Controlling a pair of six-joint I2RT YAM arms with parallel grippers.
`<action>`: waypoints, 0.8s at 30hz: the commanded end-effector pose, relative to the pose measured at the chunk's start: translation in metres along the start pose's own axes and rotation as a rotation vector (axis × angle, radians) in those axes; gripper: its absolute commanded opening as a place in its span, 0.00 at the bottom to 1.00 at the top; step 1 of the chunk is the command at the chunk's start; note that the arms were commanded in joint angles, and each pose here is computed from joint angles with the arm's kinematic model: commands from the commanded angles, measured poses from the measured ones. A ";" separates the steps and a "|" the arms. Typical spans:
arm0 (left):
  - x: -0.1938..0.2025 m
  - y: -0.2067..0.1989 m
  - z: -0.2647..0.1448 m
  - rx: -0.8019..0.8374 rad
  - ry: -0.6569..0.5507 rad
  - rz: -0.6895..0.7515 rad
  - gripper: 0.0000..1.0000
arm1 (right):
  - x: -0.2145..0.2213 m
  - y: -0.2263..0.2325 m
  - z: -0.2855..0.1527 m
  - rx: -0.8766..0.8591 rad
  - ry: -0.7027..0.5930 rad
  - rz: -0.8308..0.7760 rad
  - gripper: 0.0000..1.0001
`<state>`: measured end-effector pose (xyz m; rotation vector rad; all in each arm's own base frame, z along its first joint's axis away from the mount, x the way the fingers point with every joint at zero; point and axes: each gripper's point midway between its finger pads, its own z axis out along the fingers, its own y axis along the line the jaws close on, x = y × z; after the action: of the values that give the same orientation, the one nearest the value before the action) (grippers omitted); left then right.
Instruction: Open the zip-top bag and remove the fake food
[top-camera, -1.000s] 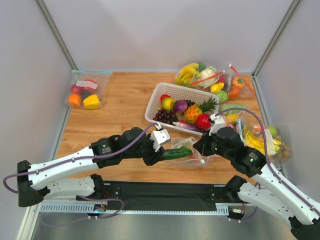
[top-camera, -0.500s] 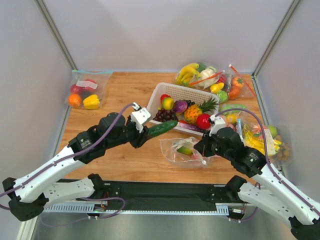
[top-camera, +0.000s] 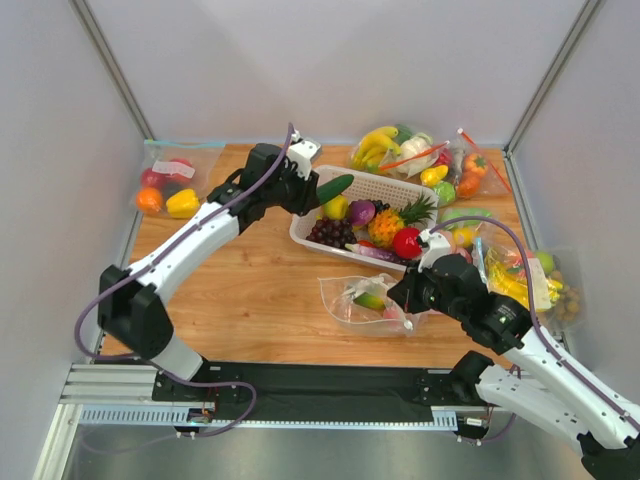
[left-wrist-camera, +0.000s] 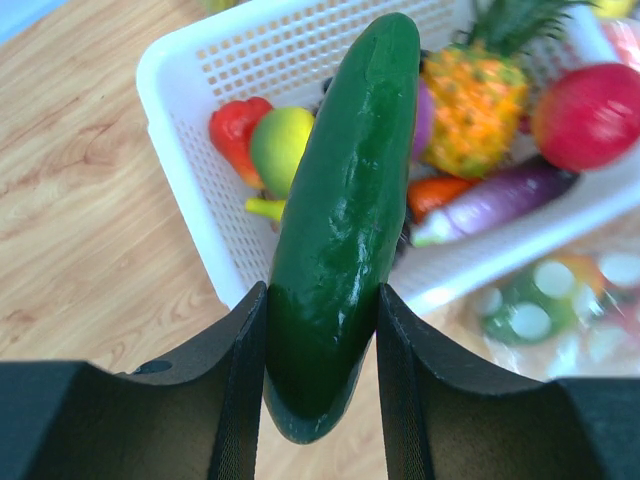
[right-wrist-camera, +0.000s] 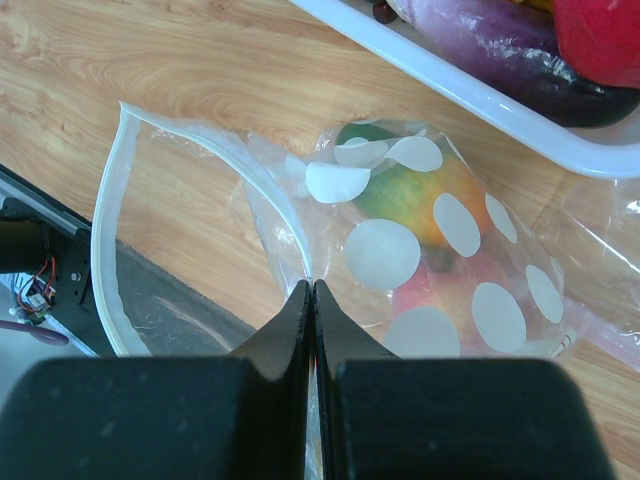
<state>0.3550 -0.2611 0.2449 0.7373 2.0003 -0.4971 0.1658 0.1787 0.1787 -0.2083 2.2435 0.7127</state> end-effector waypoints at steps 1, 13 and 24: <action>-0.034 0.014 0.032 0.010 -0.075 -0.040 0.19 | -0.015 0.008 -0.001 -0.023 -0.044 0.000 0.00; -0.026 0.071 0.103 -0.141 -0.014 -0.142 0.19 | -0.014 0.013 0.003 -0.044 -0.025 -0.003 0.00; 0.026 0.069 0.111 -0.159 0.071 -0.226 0.19 | -0.017 0.018 0.006 -0.060 -0.021 -0.016 0.00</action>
<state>0.4623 -0.2678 0.1603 0.4867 2.1828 -0.4151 0.1666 0.1866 0.1684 -0.2321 2.2933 0.7178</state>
